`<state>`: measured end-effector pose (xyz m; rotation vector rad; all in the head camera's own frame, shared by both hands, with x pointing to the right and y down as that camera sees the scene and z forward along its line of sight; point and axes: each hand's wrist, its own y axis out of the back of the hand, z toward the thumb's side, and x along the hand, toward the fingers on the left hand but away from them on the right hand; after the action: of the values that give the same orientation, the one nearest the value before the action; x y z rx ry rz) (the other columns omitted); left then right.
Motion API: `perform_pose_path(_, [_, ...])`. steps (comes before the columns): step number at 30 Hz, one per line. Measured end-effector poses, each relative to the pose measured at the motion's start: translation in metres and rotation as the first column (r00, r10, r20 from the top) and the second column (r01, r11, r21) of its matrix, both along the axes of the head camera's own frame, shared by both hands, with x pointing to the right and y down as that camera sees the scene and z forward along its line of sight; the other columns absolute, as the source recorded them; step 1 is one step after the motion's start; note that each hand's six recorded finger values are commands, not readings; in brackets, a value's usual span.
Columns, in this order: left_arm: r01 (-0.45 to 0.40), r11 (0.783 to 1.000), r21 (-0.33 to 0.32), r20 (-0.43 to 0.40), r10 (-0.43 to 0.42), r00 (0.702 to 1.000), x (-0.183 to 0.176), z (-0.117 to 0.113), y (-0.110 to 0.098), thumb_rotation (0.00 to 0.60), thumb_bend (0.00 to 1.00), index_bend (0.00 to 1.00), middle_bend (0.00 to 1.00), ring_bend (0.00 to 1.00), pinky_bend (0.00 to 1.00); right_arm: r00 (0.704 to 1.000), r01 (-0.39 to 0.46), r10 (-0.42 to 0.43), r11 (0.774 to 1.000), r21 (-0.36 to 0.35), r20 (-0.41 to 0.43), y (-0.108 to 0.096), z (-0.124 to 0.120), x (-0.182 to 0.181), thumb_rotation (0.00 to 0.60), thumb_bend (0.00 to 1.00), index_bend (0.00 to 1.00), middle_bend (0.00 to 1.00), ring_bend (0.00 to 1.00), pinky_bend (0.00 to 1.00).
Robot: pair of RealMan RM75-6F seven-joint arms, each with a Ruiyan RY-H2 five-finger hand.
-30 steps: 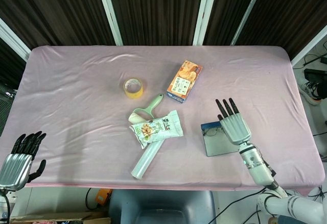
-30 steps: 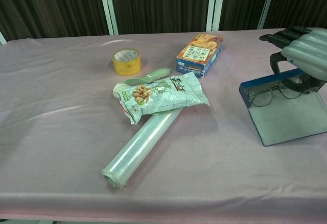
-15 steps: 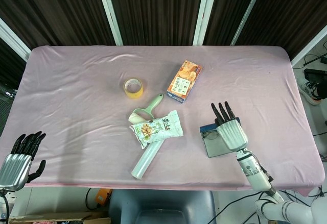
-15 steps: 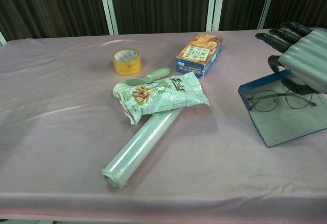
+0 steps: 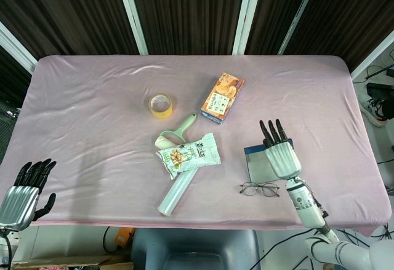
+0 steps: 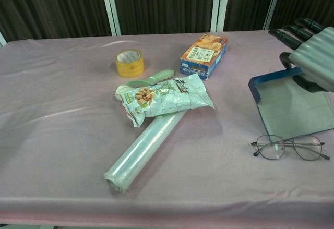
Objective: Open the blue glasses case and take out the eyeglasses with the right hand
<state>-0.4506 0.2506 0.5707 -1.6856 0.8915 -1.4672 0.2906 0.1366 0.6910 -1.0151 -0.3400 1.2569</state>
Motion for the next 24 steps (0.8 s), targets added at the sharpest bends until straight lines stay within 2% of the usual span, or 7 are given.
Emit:
perform_pose_path(4, [-0.002,1.000,-0.002,0.001,0.002,1.000,0.001,0.001,0.000,0.600,0.42,0.00,0.04,0.07,0.05,0.997,-0.054,0.055,0.998,0.020,-0.052,-0.015,0.006,0.015,0.600,0.58,0.60,0.03,0.00,0.00])
perform_pose_path(6, [-0.003,1.000,-0.002,0.001,0.003,1.000,0.001,0.001,0.000,0.600,0.42,0.00,0.04,0.07,0.05,0.993,-0.092,0.093,0.996,0.018,-0.073,-0.022,0.011,0.024,0.600,0.58,0.55,0.03,0.00,0.00])
perform_pose_path(8, [-0.004,1.000,-0.003,0.002,0.004,1.000,0.001,0.001,0.000,0.600,0.42,0.00,0.04,0.07,0.05,0.987,-0.140,0.139,0.990,-0.002,-0.083,-0.027,0.018,0.033,0.600,0.58,0.43,0.03,0.00,0.00])
perform_pose_path(11, [-0.004,1.000,-0.006,0.004,0.004,1.000,0.001,0.002,0.000,0.600,0.42,0.00,0.04,0.07,0.05,0.981,-0.191,0.188,0.980,-0.054,-0.054,-0.028,0.026,0.039,0.600,0.49,0.31,0.03,0.00,0.00])
perform_pose_path(13, [-0.005,1.000,-0.010,0.007,0.005,1.000,0.002,0.003,0.000,0.600,0.42,0.00,0.04,0.07,0.05,0.977,-0.211,0.210,0.973,-0.090,-0.027,-0.026,0.028,0.040,0.600,0.43,0.28,0.02,0.00,0.00])
perform_pose_path(18, [-0.015,1.000,-0.013,0.010,0.015,1.000,0.005,0.005,0.000,0.600,0.42,0.00,0.04,0.07,0.05,0.971,-0.225,0.235,0.961,-0.163,0.044,-0.018,0.023,0.036,0.600,0.40,0.31,0.01,0.00,0.00])
perform_pose_path(24, [-0.012,1.000,-0.009,0.011,0.012,1.000,0.005,0.004,0.001,0.600,0.42,0.00,0.04,0.07,0.05,0.960,-0.157,0.206,0.957,-0.246,0.190,0.002,-0.007,0.023,0.600,0.40,0.40,0.01,0.00,0.00])
